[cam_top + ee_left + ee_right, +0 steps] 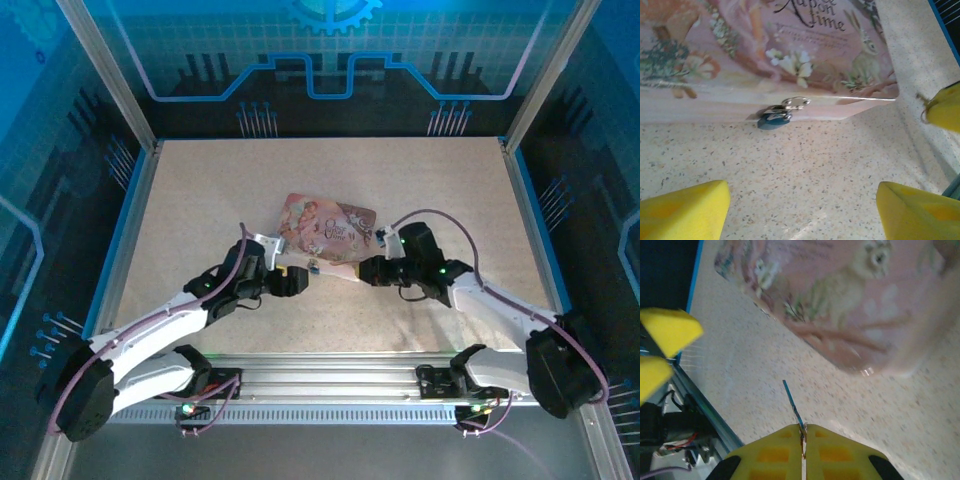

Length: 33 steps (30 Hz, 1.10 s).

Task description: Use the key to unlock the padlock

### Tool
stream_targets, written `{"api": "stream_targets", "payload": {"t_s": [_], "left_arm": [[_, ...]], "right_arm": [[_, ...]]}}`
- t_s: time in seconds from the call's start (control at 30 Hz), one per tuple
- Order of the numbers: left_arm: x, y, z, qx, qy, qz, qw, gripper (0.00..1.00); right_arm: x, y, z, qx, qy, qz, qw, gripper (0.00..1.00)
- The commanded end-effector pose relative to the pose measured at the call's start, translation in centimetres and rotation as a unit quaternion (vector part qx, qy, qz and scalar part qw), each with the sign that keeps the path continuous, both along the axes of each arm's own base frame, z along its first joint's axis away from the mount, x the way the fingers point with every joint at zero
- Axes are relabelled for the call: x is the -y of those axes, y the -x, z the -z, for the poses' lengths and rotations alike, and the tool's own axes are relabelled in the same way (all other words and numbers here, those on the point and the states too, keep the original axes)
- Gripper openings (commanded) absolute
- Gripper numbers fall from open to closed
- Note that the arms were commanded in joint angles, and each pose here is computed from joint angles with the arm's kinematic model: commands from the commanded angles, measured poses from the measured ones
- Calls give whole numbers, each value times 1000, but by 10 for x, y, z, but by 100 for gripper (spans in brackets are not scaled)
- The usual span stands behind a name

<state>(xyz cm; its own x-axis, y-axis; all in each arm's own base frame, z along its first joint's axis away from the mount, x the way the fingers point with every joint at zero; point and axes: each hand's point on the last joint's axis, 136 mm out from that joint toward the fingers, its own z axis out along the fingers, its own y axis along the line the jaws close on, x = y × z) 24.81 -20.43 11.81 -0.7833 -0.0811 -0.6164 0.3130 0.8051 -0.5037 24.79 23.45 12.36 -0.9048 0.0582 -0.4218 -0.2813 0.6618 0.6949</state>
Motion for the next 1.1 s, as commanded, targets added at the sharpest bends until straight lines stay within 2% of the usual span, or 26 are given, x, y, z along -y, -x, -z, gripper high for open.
{"api": "stream_targets", "payload": {"t_s": [0.0,0.4,0.83,1.07], "left_arm": [[5,-6,-7,25,37,13,999,78],[9,-11,22,27,35,23,999,76],[15,-21,45,15,26,24,999,74],[19,-28,55,14,25,22,999,71]], "right_arm": [[-13,-21,-21,24,-32,-10,999,8],[-7,-61,1,14,-16,-6,1000,7],[2,-50,43,-43,22,-6,999,7],[8,-42,48,-50,39,-6,998,7]]}}
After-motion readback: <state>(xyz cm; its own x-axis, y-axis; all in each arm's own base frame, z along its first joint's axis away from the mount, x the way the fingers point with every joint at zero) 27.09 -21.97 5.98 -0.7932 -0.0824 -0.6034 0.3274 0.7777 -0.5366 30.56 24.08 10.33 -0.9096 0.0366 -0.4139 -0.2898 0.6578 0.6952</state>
